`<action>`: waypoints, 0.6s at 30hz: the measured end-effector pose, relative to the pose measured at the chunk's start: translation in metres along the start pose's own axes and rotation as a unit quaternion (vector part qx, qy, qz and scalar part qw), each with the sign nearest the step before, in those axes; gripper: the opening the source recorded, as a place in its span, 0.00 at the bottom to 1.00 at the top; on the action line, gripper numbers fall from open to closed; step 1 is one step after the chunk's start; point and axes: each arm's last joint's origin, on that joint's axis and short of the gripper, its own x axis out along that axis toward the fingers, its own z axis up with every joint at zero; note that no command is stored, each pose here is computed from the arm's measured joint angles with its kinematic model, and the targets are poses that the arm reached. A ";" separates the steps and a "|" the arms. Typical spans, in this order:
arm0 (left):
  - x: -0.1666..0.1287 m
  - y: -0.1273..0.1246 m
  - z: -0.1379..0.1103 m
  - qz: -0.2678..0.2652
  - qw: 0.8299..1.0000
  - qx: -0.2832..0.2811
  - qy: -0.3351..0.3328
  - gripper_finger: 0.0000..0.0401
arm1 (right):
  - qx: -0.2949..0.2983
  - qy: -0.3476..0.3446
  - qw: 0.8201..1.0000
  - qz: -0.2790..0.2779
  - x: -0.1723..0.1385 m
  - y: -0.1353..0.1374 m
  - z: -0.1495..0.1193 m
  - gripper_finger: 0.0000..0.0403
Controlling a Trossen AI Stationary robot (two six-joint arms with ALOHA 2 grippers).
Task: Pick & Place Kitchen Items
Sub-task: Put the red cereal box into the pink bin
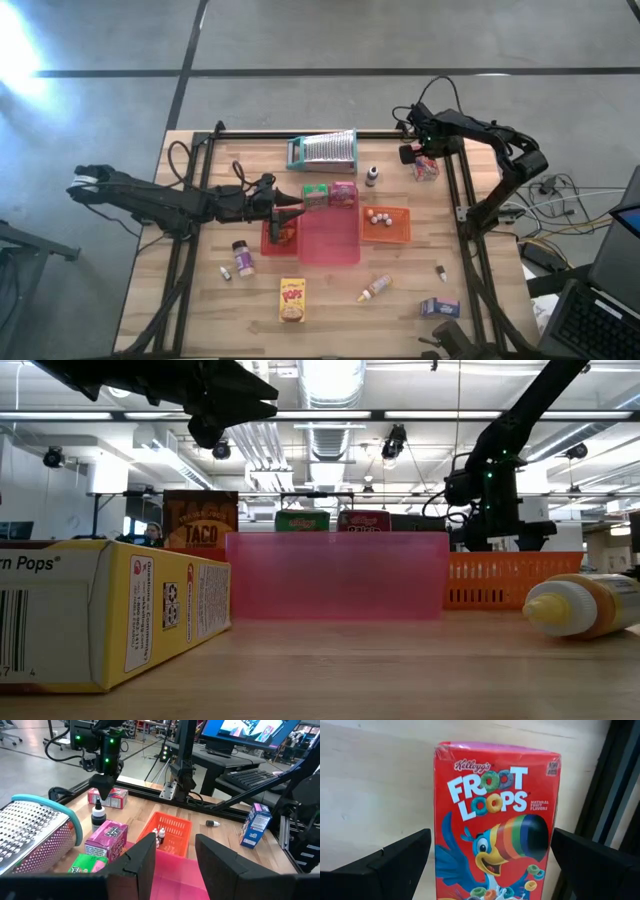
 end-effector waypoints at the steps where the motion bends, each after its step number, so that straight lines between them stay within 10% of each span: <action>1: 0.000 0.000 0.000 -0.001 1.000 -0.001 0.000 0.36 | 0.000 -0.001 1.000 0.001 0.000 0.000 0.000 0.99; 18: 0.000 0.000 0.000 -0.004 1.000 -0.003 0.001 0.36 | -0.011 0.014 1.000 0.005 0.010 0.012 -0.015 0.99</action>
